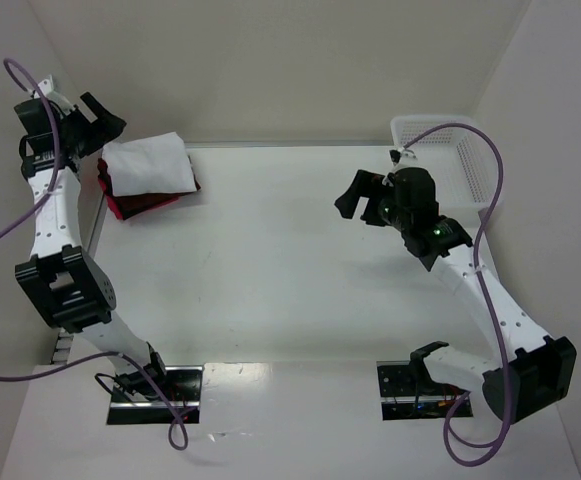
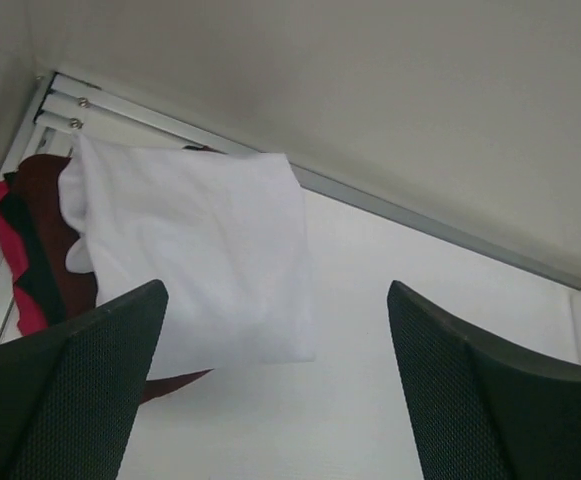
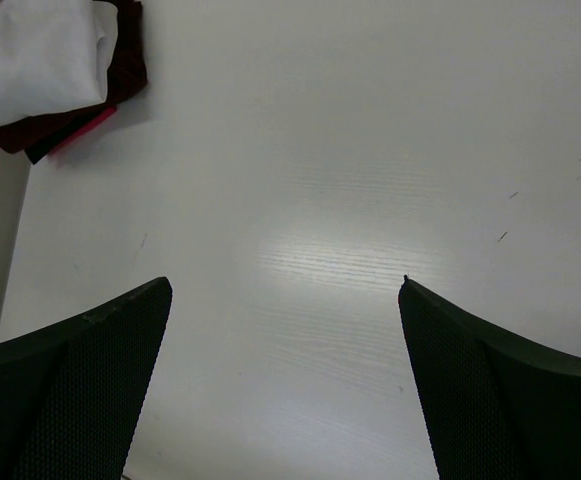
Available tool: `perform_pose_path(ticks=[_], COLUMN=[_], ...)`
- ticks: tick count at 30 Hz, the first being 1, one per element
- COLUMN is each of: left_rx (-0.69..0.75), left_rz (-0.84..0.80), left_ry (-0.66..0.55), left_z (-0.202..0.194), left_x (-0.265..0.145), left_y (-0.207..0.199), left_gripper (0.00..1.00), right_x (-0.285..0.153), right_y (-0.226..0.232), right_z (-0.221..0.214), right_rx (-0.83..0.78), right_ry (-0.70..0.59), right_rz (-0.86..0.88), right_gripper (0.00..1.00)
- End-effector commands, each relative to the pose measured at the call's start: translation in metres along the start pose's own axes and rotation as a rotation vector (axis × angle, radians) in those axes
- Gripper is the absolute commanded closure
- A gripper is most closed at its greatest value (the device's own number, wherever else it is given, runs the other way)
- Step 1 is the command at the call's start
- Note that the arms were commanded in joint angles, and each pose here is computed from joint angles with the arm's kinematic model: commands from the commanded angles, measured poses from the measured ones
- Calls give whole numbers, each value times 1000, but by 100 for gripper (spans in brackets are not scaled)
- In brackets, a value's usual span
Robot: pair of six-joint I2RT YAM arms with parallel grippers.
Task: Fold and stack the t-shirts
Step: Smooth out wrinkles on the folded tshirt
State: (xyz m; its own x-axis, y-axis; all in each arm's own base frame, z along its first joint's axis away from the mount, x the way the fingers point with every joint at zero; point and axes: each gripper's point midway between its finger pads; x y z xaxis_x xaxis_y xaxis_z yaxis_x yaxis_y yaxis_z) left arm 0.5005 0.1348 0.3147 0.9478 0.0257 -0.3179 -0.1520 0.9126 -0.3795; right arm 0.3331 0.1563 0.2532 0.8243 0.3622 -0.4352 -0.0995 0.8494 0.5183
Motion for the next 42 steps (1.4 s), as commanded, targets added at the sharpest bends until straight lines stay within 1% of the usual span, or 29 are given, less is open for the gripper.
perform_pose_path(ticks=[1, 4, 5, 8, 10, 12, 14, 18, 20, 22, 23, 26, 27, 28, 29, 30, 32, 33, 35, 36, 37, 38, 39, 42], left_rx=[-16, -57, -88, -115, -114, -125, -130, -100, -97, -99, -97, -91, -69, -43, 17, 51, 104, 142, 166, 191, 196, 196, 210, 230], left_rz=[-106, -143, -148, -155, -124, -54, 56, 182, 203, 205, 199, 135, 113, 108, 103, 100, 85, 65, 16, -14, -40, -86, -118, -188], left_ry=[-1, 11, 28, 92, 114, 134, 139, 155, 158, 167, 153, 110, 79, 68, 63, 52, 35, 10, -11, -57, -67, -49, -85, -80], left_z=[-11, -29, -41, -74, -90, -103, -108, -111, -112, -111, -104, -77, -58, -47, -36, -16, 3, 15, 22, 35, 36, 26, 32, 11], left_x=[13, 37, 46, 73, 89, 99, 102, 97, 95, 91, 87, 72, 61, 54, 47, 32, 12, -7, -31, -57, -69, -78, -103, -139], left_y=[-8, 0, 3, 10, 19, 32, 52, 75, 82, 80, 76, 53, 42, 36, 25, 10, -10, -27, -47, -62, -70, -78, -91, -109], left_gripper=[2, 5, 7, 9, 10, 10, 12, 12, 12, 11, 10, 3, 1, 1, 1, 1, 1, 1, 1, 1, 1, 1, 1, 1], right_x=[-11, -13, -12, -9, -9, -11, -14, -14, -12, -9, -6, -12, -12, -16, -20, -16, -27, -26, -32, -33, -43, -45, -49, -66], right_y=[6, 8, 7, 6, 6, 6, 6, 7, 5, 2, -1, -4, -4, -14, -30, -37, -44, -43, -32, -28, -20, -19, -18, -18], right_z=[14, 19, 18, 18, 19, 24, 31, 35, 34, 34, 35, 46, 49, 68, 67, 71, 93, 96, 105, 111, 118, 119, 121, 126], right_rx=[35, 35, 35, 16, 5, -2, 1, 12, 15, 43, 48, 77, 80, 104, 127, 129, 127, 116, 100, 101, 101, 90, 90, 77], right_ry=[-86, -112, -108, -91, -94, -110, -132, -136, -138, -135, -134, -139, -138, -187, -167, -163, -220, -221, -246, -271, -303, -314, -333, -399], right_rz=[36, 42, 39, 27, 25, 22, 17, 9, 9, -1, -12, -35, -50, -122, -213, -261, -321, -320, -269, -251, -218, -211, -199, -179], right_gripper=[0, 0, 0, 0, 0, 0, 0, 0, 0, 0, 0, 0, 0, 0, 0, 0, 0, 0, 0, 0, 0, 0, 0, 0])
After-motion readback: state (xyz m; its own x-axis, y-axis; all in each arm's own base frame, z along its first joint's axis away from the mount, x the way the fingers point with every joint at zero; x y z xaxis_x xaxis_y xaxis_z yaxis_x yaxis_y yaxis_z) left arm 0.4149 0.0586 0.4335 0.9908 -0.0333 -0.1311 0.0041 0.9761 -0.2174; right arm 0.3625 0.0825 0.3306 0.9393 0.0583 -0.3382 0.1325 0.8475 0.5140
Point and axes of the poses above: each gripper's point midway between its finger pads, its own x axis out along the fingers, its own y axis along the line the jaws close on, z = x × y, and after that the axes turned 5 degrees about x, right-handed
